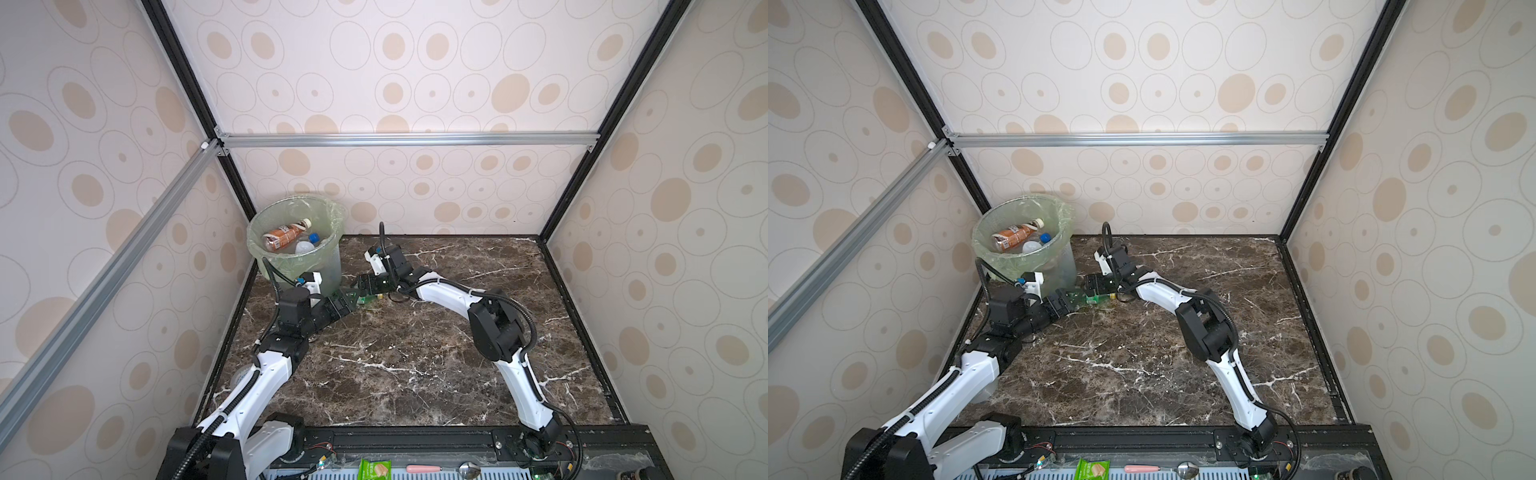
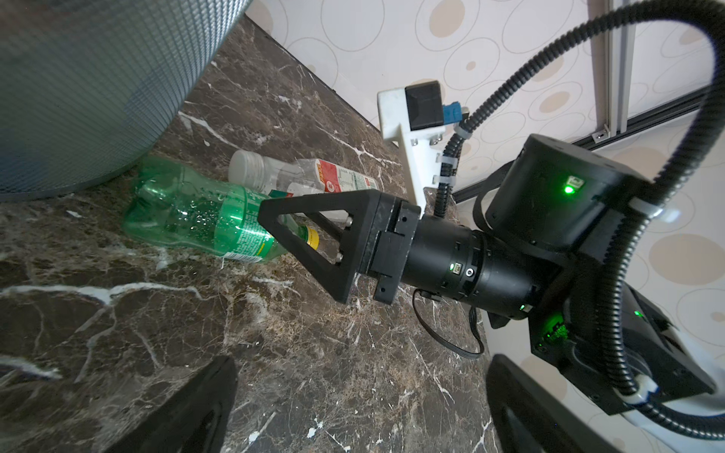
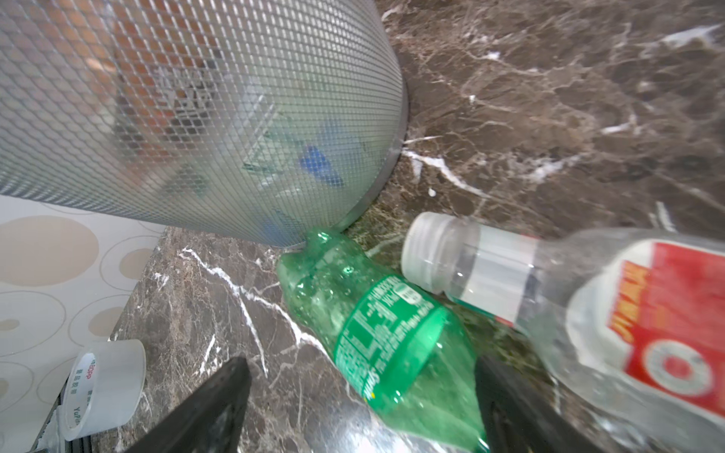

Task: Throw the plastic bottles in the bin
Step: Pick up the plastic bottle from the top-center of the table.

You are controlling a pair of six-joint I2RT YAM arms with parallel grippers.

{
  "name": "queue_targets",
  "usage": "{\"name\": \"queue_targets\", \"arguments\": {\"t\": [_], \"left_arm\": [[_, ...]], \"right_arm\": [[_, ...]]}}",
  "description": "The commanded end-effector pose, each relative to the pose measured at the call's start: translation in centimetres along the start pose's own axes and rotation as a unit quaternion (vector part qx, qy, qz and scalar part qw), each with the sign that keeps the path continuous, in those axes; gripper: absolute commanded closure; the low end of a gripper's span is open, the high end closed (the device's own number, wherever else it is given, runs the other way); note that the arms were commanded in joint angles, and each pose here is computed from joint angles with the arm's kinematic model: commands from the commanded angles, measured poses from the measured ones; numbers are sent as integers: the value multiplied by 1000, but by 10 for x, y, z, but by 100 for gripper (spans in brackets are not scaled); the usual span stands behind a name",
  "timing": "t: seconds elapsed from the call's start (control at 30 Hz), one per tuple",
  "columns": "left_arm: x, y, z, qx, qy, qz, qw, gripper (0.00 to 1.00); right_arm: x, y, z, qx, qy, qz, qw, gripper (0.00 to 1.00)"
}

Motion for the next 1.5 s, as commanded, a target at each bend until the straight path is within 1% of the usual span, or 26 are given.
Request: {"name": "queue_targets", "arguments": {"t": [0.0, 0.13, 0.53, 0.97, 1.1, 1.27, 1.47], "left_arm": [[6, -6, -6, -17, 1, -10, 1000, 1], [8, -6, -5, -17, 1, -11, 1000, 1], [6, -2, 2, -15, -3, -7, 1000, 1], [0, -2, 8, -10, -10, -5, 1000, 1], [0, -2, 8, -12, -11, -5, 1000, 1], [0, -2, 7, -12, -11, -5, 1000, 1], [1, -2, 8, -10, -12, -6, 1000, 1]], "right_arm": [[-6, 8, 4, 2, 5, 13, 1000, 9], [-10, 9, 2, -6, 5, 17, 1000, 10], [-28, 4, -4, -15, 7, 32, 999, 21], [-56, -2, -5, -15, -3, 50, 999, 23], [-60, -2, -8, -17, -1, 52, 999, 24], [-60, -2, -8, -17, -2, 51, 999, 27], [-65, -3, -8, -18, -6, 55, 998, 36]]}}
Point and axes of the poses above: each gripper's point midway between its finger pads, its own y axis out along the fingers, its own z axis along the line the jaws close on, x = y × z, the point moved 2 cm from there along -y, back along the fingers, and after that the axes turned 8 degrees about y, right-handed, at the moved point
